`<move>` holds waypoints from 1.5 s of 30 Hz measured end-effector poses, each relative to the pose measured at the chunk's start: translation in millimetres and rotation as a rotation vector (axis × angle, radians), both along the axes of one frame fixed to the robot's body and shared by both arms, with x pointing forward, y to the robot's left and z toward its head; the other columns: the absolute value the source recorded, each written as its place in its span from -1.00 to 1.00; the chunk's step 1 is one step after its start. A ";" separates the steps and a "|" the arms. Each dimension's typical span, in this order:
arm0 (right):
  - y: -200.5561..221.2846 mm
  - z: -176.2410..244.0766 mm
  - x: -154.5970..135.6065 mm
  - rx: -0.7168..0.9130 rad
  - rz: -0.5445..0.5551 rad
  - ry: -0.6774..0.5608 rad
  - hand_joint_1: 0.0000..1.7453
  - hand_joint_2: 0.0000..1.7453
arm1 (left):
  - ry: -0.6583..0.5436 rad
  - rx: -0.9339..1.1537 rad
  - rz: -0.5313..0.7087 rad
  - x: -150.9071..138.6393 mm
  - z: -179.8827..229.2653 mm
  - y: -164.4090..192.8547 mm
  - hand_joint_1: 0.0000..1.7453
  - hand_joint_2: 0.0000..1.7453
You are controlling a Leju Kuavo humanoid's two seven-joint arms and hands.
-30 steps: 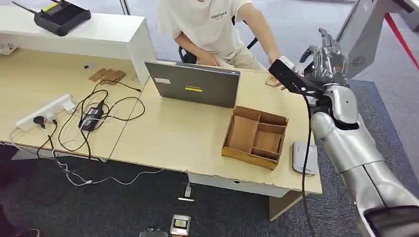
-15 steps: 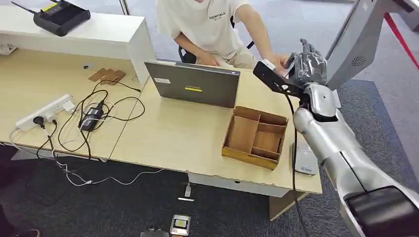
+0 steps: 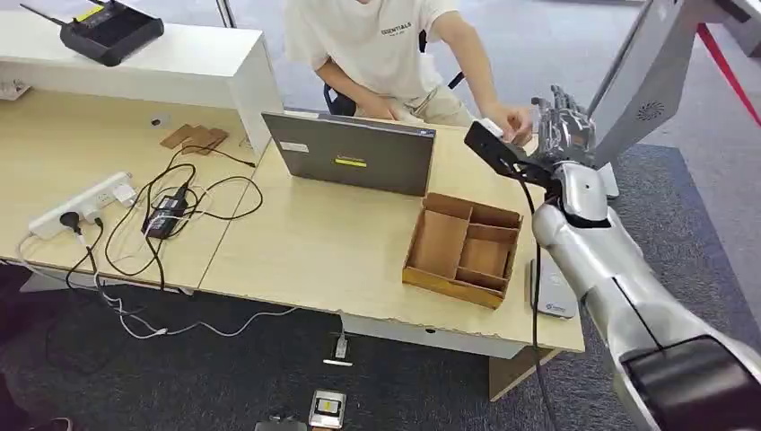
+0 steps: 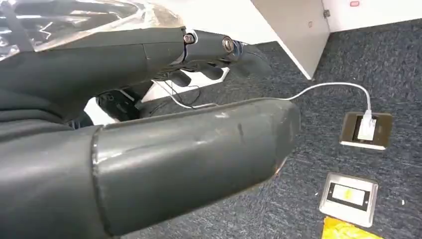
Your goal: Pass the card to the sensor for recognition and then transmit it.
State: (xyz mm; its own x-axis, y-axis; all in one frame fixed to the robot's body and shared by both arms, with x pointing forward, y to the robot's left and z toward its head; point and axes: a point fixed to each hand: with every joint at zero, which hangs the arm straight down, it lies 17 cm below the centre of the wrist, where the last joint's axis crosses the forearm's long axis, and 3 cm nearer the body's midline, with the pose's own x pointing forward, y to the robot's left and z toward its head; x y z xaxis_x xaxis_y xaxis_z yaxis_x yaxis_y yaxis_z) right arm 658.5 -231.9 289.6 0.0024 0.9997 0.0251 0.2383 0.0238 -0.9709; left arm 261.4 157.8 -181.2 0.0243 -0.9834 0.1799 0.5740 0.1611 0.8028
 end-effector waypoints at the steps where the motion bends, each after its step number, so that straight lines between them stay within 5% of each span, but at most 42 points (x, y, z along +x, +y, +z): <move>1: 1.1 2.0 -0.2 0.012 0.007 -0.011 -1.00 1.00 | 0.000 -0.002 0.003 0.0 0.0 0.4 -1.00 -1.00; 11: 23.0 18.9 -8.1 0.375 0.134 -0.088 -1.00 1.00 | 0.007 -0.043 0.081 -5.8 -2.5 5.7 -1.00 -1.00; 25: 72.0 -92.2 -86.6 0.709 0.251 0.157 -1.00 1.00 | 0.030 -0.035 0.184 -12.6 -8.9 24.1 -1.00 -1.00; 34: 91.1 -129.7 -138.6 0.751 0.311 0.226 -1.00 1.00 | 0.026 -0.020 0.202 -12.1 -9.1 29.5 -1.00 -1.00; 45: 100.7 -157.0 -164.3 0.766 0.334 0.281 -1.00 1.00 | 0.027 -0.014 0.206 -11.5 -8.9 29.6 -1.00 -1.00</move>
